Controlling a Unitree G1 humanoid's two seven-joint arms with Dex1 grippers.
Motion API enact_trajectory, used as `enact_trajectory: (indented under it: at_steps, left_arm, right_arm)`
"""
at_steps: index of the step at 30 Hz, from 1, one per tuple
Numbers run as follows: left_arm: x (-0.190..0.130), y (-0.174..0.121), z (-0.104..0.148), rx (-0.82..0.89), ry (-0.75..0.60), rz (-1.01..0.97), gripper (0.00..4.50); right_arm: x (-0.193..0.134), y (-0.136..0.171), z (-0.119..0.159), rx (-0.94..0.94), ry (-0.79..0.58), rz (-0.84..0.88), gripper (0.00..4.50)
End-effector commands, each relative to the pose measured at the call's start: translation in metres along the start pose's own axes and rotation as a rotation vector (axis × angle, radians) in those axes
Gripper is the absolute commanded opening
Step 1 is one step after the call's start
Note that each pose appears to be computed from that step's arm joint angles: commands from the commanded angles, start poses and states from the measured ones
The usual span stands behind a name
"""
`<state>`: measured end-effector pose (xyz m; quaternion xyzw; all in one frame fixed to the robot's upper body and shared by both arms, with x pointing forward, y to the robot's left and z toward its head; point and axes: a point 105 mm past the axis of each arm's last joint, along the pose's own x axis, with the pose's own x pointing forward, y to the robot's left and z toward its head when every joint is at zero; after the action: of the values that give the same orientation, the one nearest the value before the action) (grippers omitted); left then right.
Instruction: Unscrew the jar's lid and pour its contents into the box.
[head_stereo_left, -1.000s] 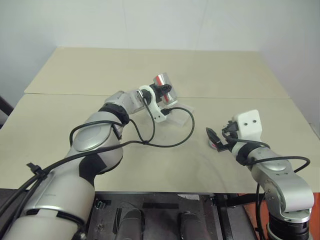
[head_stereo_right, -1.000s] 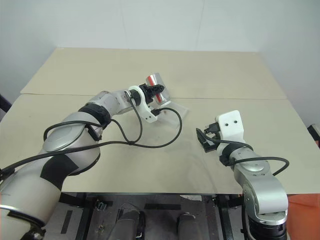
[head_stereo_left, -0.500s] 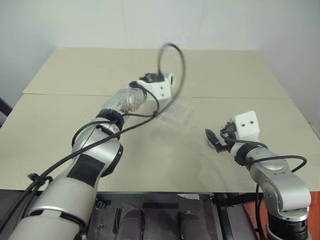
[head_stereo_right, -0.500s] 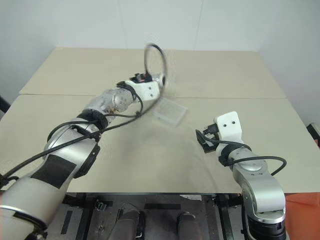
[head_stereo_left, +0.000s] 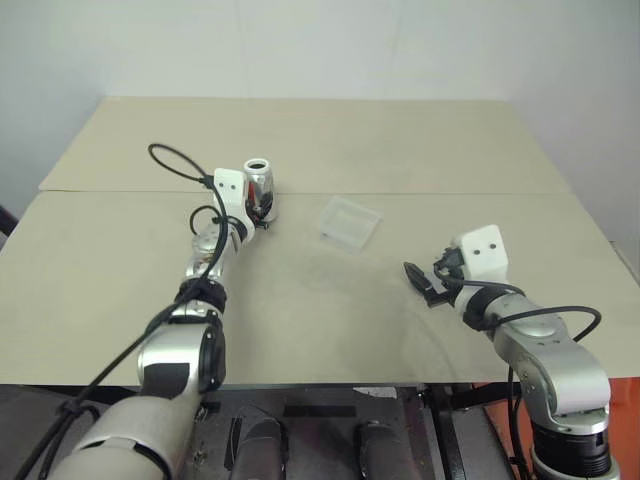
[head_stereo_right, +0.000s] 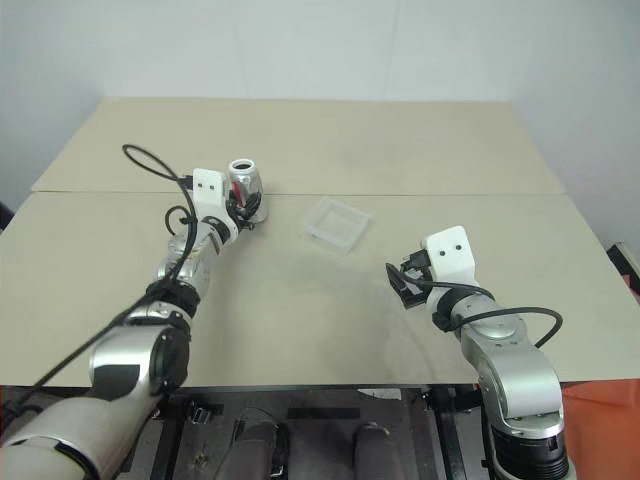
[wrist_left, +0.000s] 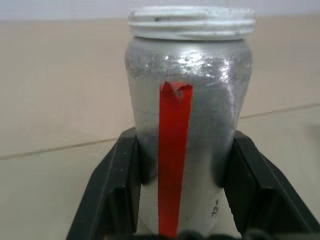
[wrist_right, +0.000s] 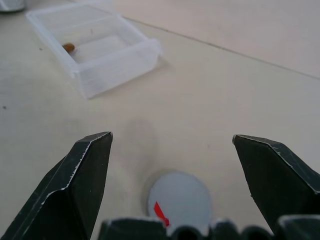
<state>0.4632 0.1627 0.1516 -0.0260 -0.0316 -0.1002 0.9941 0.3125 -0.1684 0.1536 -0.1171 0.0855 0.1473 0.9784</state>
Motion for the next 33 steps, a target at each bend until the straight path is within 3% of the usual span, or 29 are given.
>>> enact_trajectory:
  at_steps: [1, 10, 18, 25, 33]
  left_arm:
    - [-0.01, 0.014, 0.01, -0.087, -0.067, 0.066, 1.93]
    - [-0.035, 0.017, -0.034, 0.015, 0.029, 0.07, 1.93]
    - [-0.04, 0.011, -0.03, 0.03, -0.028, 0.05, 4.49]
    - [-0.053, 0.013, -0.026, 0.053, -0.046, 0.053, 4.49]
    - [-0.094, 0.014, -0.014, 0.086, -0.05, 0.063, 4.49]
  right_arm:
    - [-0.001, 0.002, 0.014, -0.026, -0.065, 0.019, 4.46]
    - [0.006, -0.001, 0.018, -0.053, -0.071, 0.032, 4.46]
    - [0.006, 0.0, 0.016, -0.044, -0.072, 0.031, 4.5]
    - [0.007, 0.002, 0.013, -0.042, -0.068, 0.031, 4.5]
    - [0.012, 0.011, 0.012, -0.03, -0.067, 0.068, 4.5]
